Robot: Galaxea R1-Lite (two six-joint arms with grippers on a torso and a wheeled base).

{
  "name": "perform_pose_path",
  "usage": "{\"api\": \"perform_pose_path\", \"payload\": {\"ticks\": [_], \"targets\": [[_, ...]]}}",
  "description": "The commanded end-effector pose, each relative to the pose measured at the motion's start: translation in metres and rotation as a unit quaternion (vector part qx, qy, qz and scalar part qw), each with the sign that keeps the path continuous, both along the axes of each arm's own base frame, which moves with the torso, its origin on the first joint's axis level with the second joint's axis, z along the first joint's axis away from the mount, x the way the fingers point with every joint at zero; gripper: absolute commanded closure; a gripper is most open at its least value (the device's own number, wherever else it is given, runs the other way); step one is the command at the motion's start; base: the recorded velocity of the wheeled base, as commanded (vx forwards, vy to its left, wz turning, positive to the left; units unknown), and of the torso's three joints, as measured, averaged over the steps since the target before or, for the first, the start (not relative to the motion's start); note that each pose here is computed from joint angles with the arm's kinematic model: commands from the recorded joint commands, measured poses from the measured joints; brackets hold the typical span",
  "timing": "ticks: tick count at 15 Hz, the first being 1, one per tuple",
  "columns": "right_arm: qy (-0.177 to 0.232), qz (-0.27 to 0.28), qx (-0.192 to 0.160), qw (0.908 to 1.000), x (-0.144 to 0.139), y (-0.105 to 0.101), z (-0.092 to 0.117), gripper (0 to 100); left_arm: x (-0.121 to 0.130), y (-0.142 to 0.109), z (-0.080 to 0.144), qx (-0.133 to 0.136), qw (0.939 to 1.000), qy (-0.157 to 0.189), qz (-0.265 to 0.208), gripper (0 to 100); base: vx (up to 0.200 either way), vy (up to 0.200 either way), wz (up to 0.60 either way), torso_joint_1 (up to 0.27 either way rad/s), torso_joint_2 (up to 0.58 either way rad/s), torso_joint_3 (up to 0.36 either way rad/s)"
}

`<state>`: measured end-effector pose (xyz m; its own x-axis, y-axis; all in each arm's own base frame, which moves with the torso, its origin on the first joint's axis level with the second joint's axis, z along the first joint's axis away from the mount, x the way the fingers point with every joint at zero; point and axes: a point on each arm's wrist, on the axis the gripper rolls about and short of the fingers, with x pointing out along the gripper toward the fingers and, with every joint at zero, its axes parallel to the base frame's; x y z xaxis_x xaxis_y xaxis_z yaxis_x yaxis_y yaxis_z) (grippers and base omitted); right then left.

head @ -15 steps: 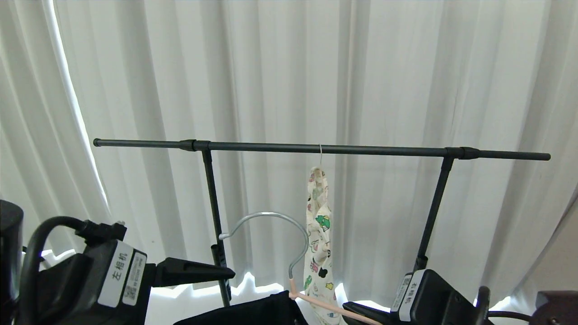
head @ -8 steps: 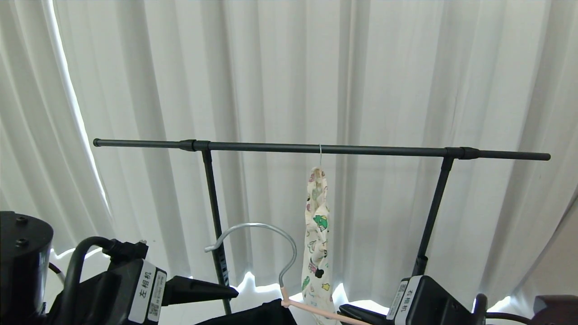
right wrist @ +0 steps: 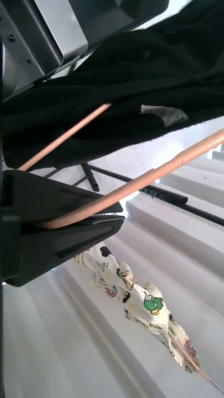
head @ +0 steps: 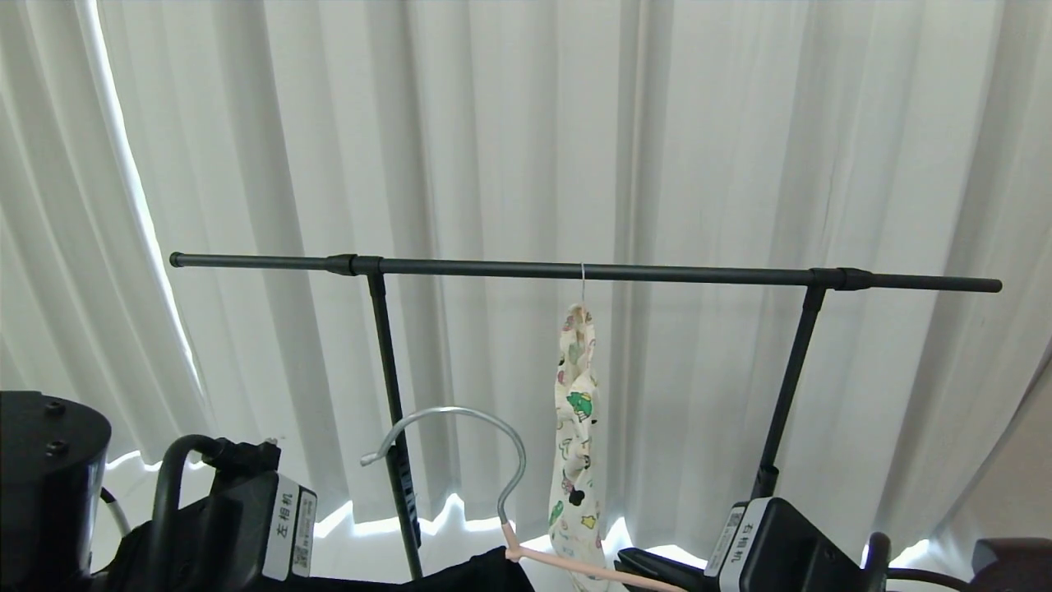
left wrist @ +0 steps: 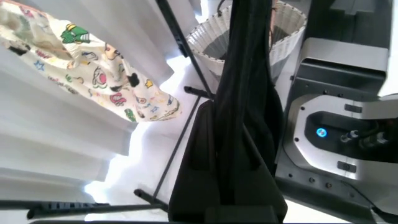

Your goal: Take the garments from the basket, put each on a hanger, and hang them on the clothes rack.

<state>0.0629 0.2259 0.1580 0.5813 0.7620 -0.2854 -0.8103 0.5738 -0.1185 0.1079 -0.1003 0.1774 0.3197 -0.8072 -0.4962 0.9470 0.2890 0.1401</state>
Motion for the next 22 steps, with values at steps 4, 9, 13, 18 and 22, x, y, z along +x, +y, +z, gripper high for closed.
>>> {"api": "perform_pose_path", "payload": {"ticks": [4,9,13,18,22], "targets": [[-0.003,-0.010,-0.004,0.9999,0.001,0.000,-0.001,0,0.003,0.000,-0.004,0.022,0.9994,-0.006,0.026,100,0.000,0.000,0.00,0.000,0.00,0.000],[-0.008,-0.034,-0.010,0.9993,0.002,-0.003,-0.004,0,0.007,0.006,-0.007,0.051,0.9945,-0.023,0.088,100,0.000,0.000,0.00,0.000,0.00,0.000],[-0.001,-0.038,-0.020,0.9991,0.002,-0.006,-0.010,0,0.024,0.020,-0.001,0.056,0.9751,-0.065,0.204,100,0.000,0.000,0.00,0.000,0.00,0.000],[0.055,-0.072,0.008,0.9958,0.015,0.015,-0.018,0,0.047,0.007,0.021,-0.022,0.9650,-0.154,0.211,100,0.000,0.000,0.00,0.000,0.00,0.000],[0.088,-0.129,0.078,0.9846,0.053,0.057,-0.009,0,0.049,0.002,0.034,-0.032,0.9634,-0.178,0.198,100,0.000,0.000,0.00,0.000,0.00,0.000]]}}
